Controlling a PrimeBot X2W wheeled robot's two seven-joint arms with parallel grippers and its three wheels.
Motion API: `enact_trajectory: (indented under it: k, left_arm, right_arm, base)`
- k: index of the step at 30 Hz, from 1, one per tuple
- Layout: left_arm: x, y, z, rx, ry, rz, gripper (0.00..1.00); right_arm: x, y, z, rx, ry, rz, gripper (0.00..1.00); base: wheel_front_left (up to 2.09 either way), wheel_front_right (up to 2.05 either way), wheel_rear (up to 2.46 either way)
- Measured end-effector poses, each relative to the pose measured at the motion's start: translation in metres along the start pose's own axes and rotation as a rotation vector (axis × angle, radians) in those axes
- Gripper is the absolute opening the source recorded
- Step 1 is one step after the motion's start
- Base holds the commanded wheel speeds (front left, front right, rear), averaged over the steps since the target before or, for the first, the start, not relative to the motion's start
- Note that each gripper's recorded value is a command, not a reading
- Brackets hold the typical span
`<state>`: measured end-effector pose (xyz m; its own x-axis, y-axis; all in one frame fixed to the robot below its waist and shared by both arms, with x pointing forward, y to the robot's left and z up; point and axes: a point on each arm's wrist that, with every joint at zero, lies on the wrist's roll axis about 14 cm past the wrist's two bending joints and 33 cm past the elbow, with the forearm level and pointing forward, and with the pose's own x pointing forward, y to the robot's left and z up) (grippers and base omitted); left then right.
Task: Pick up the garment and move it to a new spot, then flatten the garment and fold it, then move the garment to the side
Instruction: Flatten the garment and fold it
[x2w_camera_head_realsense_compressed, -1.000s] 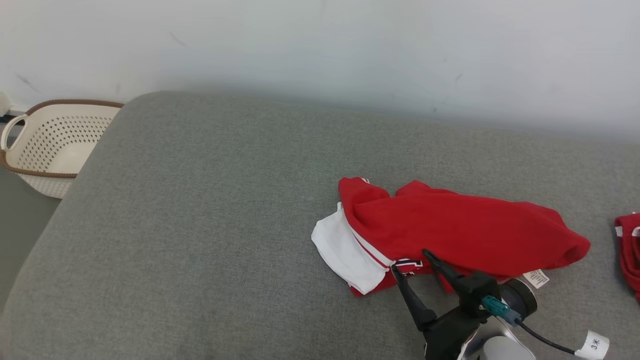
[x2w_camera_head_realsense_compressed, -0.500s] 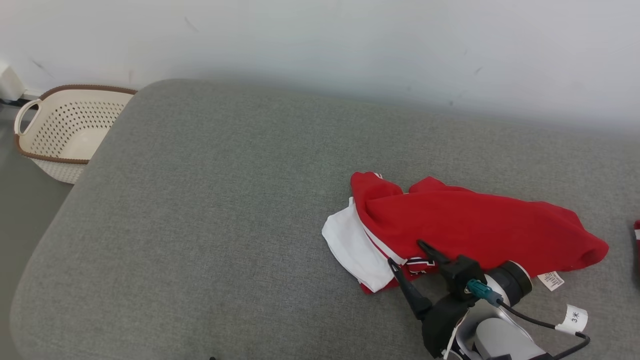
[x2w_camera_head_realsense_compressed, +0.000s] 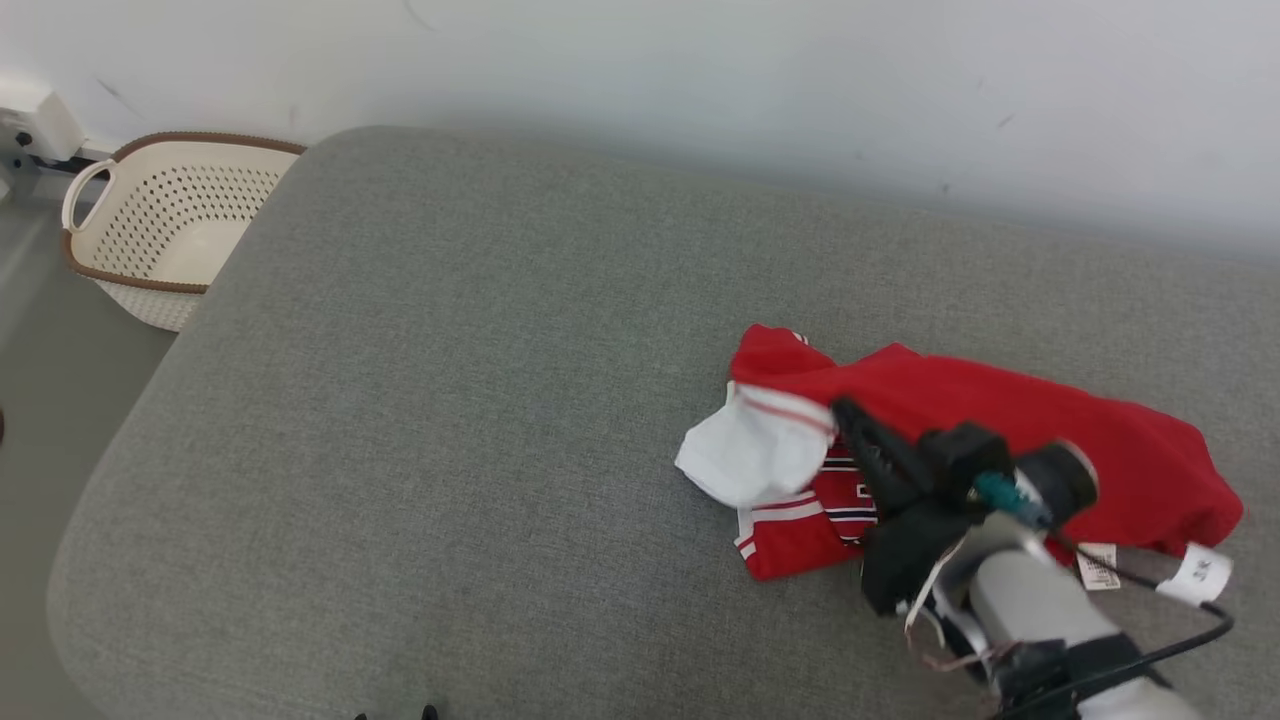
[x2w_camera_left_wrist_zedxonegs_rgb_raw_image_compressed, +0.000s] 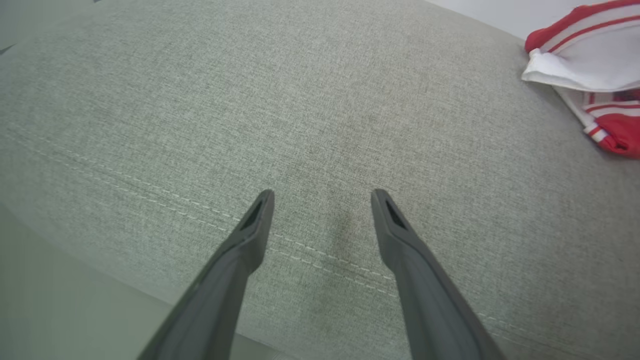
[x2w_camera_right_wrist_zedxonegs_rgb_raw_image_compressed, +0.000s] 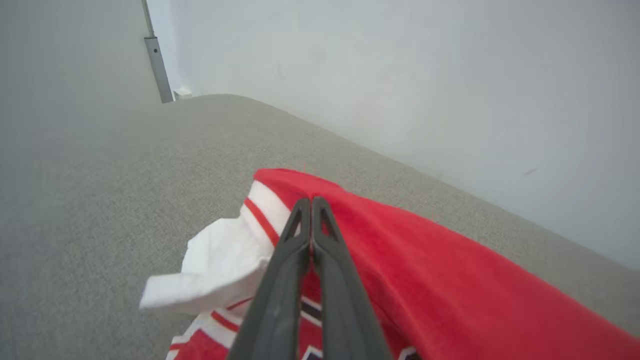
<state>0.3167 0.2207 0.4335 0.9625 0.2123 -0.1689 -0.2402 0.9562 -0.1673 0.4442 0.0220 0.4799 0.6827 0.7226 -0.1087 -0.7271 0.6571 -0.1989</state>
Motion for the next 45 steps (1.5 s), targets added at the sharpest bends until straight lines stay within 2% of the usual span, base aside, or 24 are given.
enact_trajectory:
  k: [4,8,14,18,19,20,21,22,28,31,34,45]
  left_arm:
    - [0.001,-0.007,-0.007,-0.002,0.023,-0.017,1.00]
    - [0.009,-0.016,-0.005,0.000,0.023,-0.044,1.00]
    - [0.013,-0.031,-0.004,0.001,0.024,-0.091,1.00]
    - [0.013,-0.029,-0.004,-0.003,0.030,-0.073,1.00]
    - [0.012,-0.027,-0.005,-0.004,0.033,-0.066,1.00]
    - [0.011,-0.025,-0.007,-0.001,0.039,-0.055,1.00]
    - [0.010,-0.022,-0.008,-0.001,0.044,-0.047,1.00]
    - [0.009,-0.019,-0.009,0.001,0.049,-0.036,1.00]
    - [0.007,-0.002,-0.013,0.011,0.065,0.028,1.00]
    - [0.011,-0.006,-0.010,0.010,0.054,0.016,1.00]
    - [0.017,-0.011,-0.003,0.015,0.031,-0.003,1.00]
    - [0.029,-0.037,0.020,0.036,-0.052,-0.102,1.00]
  right_arm:
    - [0.012,-0.028,0.028,-0.049,-0.072,-0.040,0.00]
    - [0.026,-0.072,0.047,-0.125,-0.095,-0.106,0.00]
    - [0.044,-0.135,0.048,-0.212,-0.028,-0.201,0.00]
    - [0.053,-0.181,0.053,-0.232,0.003,-0.291,0.00]
    - [0.055,-0.193,0.053,-0.231,0.011,-0.316,0.38]
    - [0.055,-0.204,0.052,-0.226,0.022,-0.343,0.38]
    - [0.055,-0.216,0.048,-0.215,0.043,-0.373,0.76]
    - [0.055,-0.224,0.044,-0.203,0.060,-0.392,1.00]
    - [0.070,-0.223,0.024,-0.132,0.079,-0.409,1.00]
    - [0.063,-0.226,0.022,-0.111,0.066,-0.433,1.00]
    - [0.058,-0.215,0.025,-0.087,0.019,-0.432,1.00]
    - [-0.028,-0.170,-0.006,0.018,-0.002,-0.456,1.00]
  base:
    - [0.00,0.00,0.00]
    - [0.00,0.00,0.00]
    - [0.00,0.00,0.00]
    - [0.00,0.00,0.00]
    - [0.00,0.00,0.00]
    - [0.00,0.00,0.00]
    - [0.00,0.00,0.00]
    - [0.00,0.00,0.00]
    - [0.00,0.00,0.00]
    - [0.00,0.00,0.00]
    - [0.00,0.00,0.00]
    - [0.00,0.00,0.00]
